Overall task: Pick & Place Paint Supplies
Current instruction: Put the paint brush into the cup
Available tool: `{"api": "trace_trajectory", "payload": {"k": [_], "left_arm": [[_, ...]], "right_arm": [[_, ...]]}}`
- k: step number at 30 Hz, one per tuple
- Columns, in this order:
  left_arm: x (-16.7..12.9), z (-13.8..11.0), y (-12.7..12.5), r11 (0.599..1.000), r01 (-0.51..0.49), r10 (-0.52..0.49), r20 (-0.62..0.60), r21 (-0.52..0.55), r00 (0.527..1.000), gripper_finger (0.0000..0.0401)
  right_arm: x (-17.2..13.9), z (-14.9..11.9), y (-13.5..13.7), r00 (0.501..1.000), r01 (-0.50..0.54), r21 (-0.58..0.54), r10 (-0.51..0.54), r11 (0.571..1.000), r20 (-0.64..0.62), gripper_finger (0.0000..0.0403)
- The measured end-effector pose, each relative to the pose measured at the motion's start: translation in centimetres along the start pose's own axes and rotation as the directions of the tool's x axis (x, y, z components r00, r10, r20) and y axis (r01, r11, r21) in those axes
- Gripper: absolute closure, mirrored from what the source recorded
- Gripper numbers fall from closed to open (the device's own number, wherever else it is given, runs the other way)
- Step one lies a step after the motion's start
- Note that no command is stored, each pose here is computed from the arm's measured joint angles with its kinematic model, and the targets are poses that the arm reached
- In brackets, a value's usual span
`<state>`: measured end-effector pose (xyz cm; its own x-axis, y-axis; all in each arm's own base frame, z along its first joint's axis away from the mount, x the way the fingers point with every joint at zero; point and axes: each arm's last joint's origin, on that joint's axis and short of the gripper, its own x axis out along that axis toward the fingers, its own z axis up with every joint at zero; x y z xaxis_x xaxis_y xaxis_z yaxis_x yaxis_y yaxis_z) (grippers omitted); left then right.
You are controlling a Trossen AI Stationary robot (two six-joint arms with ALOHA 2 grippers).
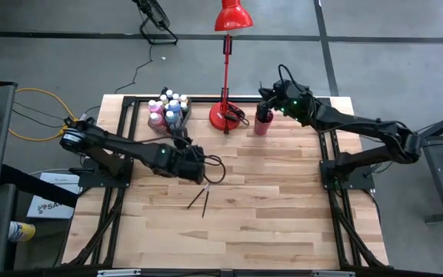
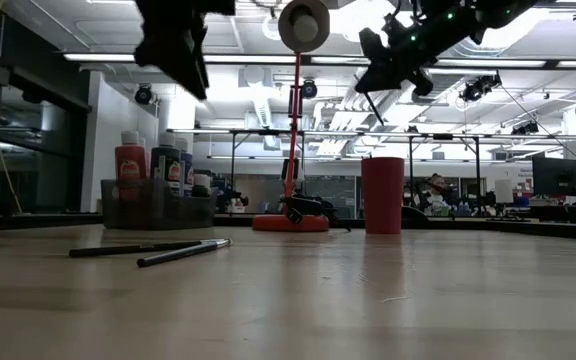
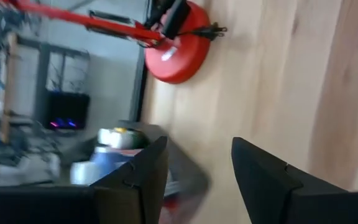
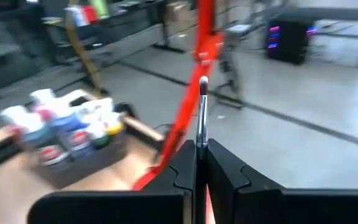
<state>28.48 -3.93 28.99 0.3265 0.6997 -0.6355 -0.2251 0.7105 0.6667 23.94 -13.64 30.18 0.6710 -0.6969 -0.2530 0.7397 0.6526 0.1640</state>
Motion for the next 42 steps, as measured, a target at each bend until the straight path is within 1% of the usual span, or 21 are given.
{"api": "trace_trajectory", "payload": {"k": [3,5,8,10,12,16,21,24,29,35,37,39,42], "left_arm": [[1.1,-0.6,-2.0,0.993,0.027,-0.022,0.041,-0.119,0.999,0.0231],[2.0,-0.9,-3.1,0.978,0.067,-0.054,0.070,-0.200,0.996,0.0231],[2.8,-1.3,-4.4,0.949,0.133,-0.105,0.112,-0.286,0.988,0.0231],[3.1,-1.3,-4.8,0.931,0.153,-0.114,0.135,-0.332,0.984,0.0231],[3.3,-1.4,-5.0,0.919,0.168,-0.123,0.147,-0.356,0.982,0.0231],[3.3,-1.3,-5.0,0.914,0.177,-0.130,0.150,-0.365,0.980,0.0231],[3.3,-1.4,-5.0,0.914,0.187,-0.144,0.145,-0.360,0.979,0.0231],[3.3,-1.4,-5.0,0.914,0.188,-0.145,0.145,-0.360,0.979,0.0231],[3.3,-1.4,-5.0,0.914,0.191,-0.148,0.144,-0.358,0.978,0.0231],[3.3,-1.5,-5.0,0.915,0.197,-0.159,0.134,-0.353,0.978,0.0231],[3.1,-1.9,-4.8,0.909,0.205,-0.177,0.110,-0.363,0.978,0.0231],[2.9,-2.2,-4.7,0.896,0.236,-0.221,0.082,-0.377,0.972,0.0231],[2.9,-3.0,-4.9,0.868,0.329,-0.352,0.004,-0.371,0.936,0.0231]], "right_arm": [[0.3,-0.4,-0.1,0.994,0.100,-0.016,-0.099,0.995,0.036,0.0391],[0.4,-1.2,-0.4,0.987,0.152,-0.010,-0.152,0.988,0.046,0.0391],[0.5,-2.7,-0.8,0.984,0.163,0.026,-0.165,0.986,0.063,0.0391],[0.5,-3.7,-1.0,0.983,0.166,0.044,-0.169,0.985,0.067,0.0391],[0.5,-4.6,-1.3,0.983,0.160,0.054,-0.164,0.986,0.080,0.0391],[0.3,-5.9,-1.7,0.979,0.140,0.083,-0.150,0.987,0.137,0.0391],[0.1,-7.7,-2.3,0.979,0.144,0.085,-0.154,0.986,0.131,0.0387],[0.0,-8.5,-2.6,0.981,0.150,0.093,-0.160,0.984,0.107,0.0369],[0.0,-8.5,-2.6,0.981,0.150,0.094,-0.160,0.984,0.108,0.0333],[0.0,-8.5,-2.6,0.981,0.152,0.078,-0.160,0.985,0.108,0.0308],[-0.3,-8.3,-2.6,0.981,0.150,0.069,-0.157,0.986,0.114,0.0299],[-0.8,-7.7,-2.6,0.982,0.129,0.081,-0.139,0.988,0.129,0.0288],[-1.8,-7.0,-2.5,0.990,0.049,0.084,-0.060,0.995,0.130,0.0269]]}}
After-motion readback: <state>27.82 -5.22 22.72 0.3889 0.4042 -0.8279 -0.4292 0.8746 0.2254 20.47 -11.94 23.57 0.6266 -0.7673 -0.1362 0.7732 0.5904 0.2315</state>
